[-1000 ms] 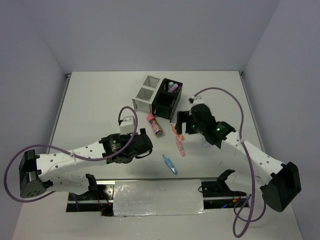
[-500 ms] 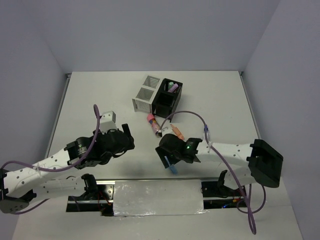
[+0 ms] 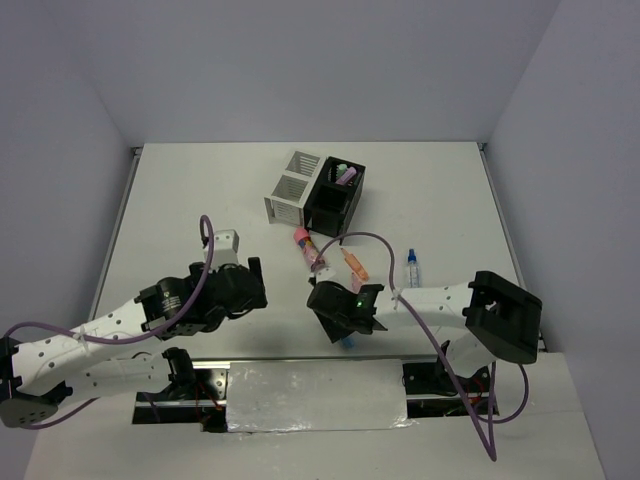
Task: Sort the stationery into containers
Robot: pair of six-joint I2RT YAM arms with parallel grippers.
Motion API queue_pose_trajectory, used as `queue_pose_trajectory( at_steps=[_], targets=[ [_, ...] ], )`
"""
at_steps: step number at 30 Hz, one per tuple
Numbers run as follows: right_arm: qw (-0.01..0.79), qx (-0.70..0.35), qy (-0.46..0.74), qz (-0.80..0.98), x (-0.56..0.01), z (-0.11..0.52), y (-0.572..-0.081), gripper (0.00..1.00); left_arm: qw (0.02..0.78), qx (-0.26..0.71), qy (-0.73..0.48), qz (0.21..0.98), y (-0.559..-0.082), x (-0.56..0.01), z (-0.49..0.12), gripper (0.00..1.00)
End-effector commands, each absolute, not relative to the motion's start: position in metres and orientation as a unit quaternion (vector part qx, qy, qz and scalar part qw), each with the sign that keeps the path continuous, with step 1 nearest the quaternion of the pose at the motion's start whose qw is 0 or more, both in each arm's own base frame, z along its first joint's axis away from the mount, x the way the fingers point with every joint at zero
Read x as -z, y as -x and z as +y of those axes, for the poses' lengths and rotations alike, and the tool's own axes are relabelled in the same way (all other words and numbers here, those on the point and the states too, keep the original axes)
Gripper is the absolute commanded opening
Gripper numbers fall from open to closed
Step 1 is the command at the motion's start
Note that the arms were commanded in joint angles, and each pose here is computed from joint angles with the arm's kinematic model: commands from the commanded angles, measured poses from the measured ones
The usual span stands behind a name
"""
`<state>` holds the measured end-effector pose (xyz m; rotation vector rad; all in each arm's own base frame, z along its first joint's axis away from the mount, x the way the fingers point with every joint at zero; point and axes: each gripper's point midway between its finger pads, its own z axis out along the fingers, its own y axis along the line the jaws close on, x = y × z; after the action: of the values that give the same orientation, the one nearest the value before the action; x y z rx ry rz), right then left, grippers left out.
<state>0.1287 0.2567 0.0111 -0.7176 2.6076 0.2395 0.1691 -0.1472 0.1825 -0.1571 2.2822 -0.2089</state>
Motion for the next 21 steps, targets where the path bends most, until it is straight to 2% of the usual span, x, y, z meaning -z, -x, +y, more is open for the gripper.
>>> queue_pose_trajectory(
  at_steps=[1,5,6,11,13,17,21],
  targets=[
    [0.186,-0.077,0.269,0.942,0.007,0.261,-0.11,0.49,0.423,0.084,0.062,0.9,-0.175,-0.191,-0.147,0.99],
    [0.183,-0.071,0.279,0.94,0.014,0.266,-0.104,0.22,0.424,0.089,0.074,0.898,-0.177,-0.195,-0.149,0.99],
    [0.188,-0.074,0.278,0.939,0.012,0.268,-0.105,0.04,0.426,0.097,0.081,0.896,-0.178,-0.196,-0.151,0.99],
    [0.267,-0.143,0.257,0.918,-0.035,0.299,-0.125,0.02,0.408,0.2,0.111,0.884,-0.174,-0.19,-0.183,0.99],
    [0.318,-0.205,0.24,0.894,-0.077,0.316,-0.134,0.02,0.419,0.3,0.113,0.85,-0.176,-0.214,-0.212,0.99],
    [0.386,-0.317,0.226,0.836,-0.149,0.338,-0.132,0.01,0.41,0.435,0.092,0.796,-0.167,-0.238,-0.249,0.99],
    [0.421,-0.371,0.216,0.799,-0.194,0.341,-0.13,0.0,0.409,0.474,0.07,0.777,-0.166,-0.255,-0.269,0.96]
  ],
)
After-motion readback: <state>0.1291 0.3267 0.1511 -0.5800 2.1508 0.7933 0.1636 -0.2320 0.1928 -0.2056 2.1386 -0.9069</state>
